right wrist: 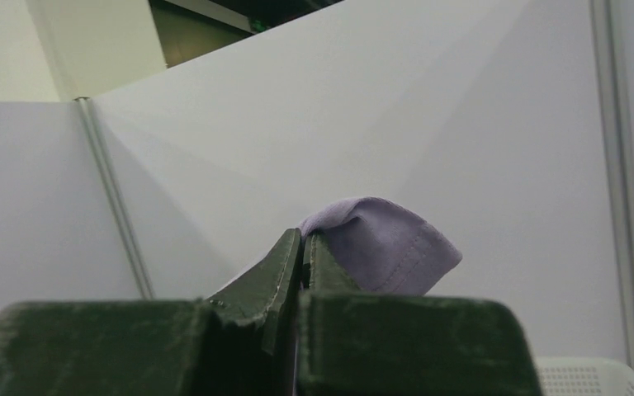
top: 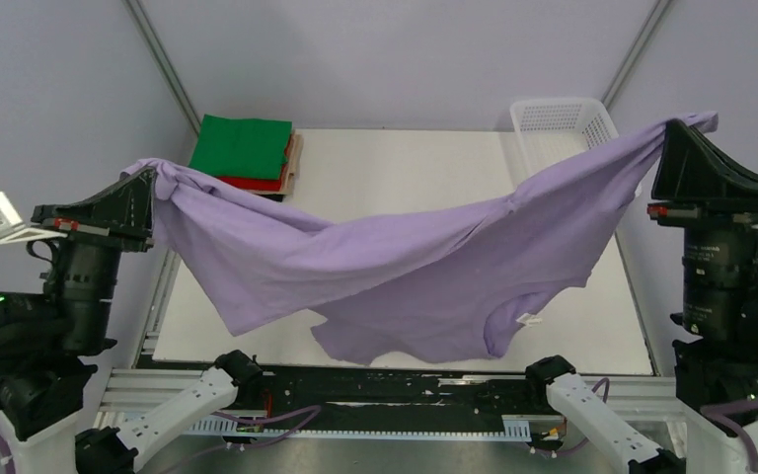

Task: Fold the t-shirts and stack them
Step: Flatten out the tshirt

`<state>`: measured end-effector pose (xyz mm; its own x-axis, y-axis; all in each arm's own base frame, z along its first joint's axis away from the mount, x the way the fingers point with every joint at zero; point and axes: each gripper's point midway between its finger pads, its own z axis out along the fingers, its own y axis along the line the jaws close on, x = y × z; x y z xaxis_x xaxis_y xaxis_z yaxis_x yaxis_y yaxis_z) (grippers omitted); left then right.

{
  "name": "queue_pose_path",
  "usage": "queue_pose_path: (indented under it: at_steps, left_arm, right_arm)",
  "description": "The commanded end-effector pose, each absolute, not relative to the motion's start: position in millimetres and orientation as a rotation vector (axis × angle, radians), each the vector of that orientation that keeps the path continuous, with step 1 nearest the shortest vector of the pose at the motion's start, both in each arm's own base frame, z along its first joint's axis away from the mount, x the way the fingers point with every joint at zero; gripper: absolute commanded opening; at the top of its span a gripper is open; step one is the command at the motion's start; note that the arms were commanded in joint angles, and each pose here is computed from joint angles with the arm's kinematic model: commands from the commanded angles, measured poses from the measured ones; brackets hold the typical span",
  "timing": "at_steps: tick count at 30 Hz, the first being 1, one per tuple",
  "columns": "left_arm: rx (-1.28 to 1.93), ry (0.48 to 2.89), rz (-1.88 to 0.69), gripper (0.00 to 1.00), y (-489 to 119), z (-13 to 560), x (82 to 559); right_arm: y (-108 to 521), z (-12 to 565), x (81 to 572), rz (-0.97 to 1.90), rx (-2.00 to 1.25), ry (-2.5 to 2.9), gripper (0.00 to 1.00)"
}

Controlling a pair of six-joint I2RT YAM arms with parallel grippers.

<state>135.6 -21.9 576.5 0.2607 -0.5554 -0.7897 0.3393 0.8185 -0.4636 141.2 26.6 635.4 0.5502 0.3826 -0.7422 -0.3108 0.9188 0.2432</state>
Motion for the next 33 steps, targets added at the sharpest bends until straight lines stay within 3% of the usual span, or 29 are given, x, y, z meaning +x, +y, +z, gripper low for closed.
queue_pose_path:
  at_steps: [1,5,8,10,12,13,14,15,18,26,33]
  left_arm:
    - [-0.504,1.369,-0.26,0.0,0.9,499.1,195.7]
    - [-0.672,1.521,0.117,0.0,10.1,410.5,230.9]
    - [-0.672,1.723,0.268,0.0,-0.6,323.5,262.8]
    - [-0.677,1.895,0.282,0.06,-4.1,262.4,285.5]
    - [-0.641,2.063,0.253,0.43,-13.6,208.4,307.4]
    - [-0.627,2.137,0.239,0.82,-19.0,185.0,318.5]
    - [-0.621,2.171,0.241,0.91,-21.4,175.2,322.6]
    - [-0.623,2.228,0.258,0.98,-23.2,159.7,325.6]
    - [-0.612,2.247,0.225,1.0,-31.9,165.5,337.8]
    - [-0.415,2.373,-0.246,1.0,-107.2,152.8,336.7]
    - [-0.197,2.524,-0.502,1.0,-180.6,105.3,289.8]
  right_arm:
    - [9.7,576.4,245.1,0.111,0.245,1.157,0.0]
    - [11.6,486.1,337.9,-0.088,0.291,1.402,0.0]
    - [21.6,390.7,401.6,-0.058,0.294,1.614,0.0]
    - [27.1,333.0,428.8,-0.018,0.333,1.711,0.0]
    - [34.6,283.2,449.4,-0.008,0.325,1.797,0.1]
    - [38.8,264.5,460.1,-0.007,0.316,1.837,0.31]
    - [42.5,250.2,469.2,-0.011,0.306,1.876,0.54]
    - [45.3,241.1,476.4,-0.019,0.303,1.914,0.68]
    - [50.1,228.6,482.8,-0.04,0.319,1.989,0.98]
    - [106.9,225.6,426.4,0.203,0.283,2.043,1.0]
    - [162.6,137.4,322.0,0.496,0.315,2.322,1.0]
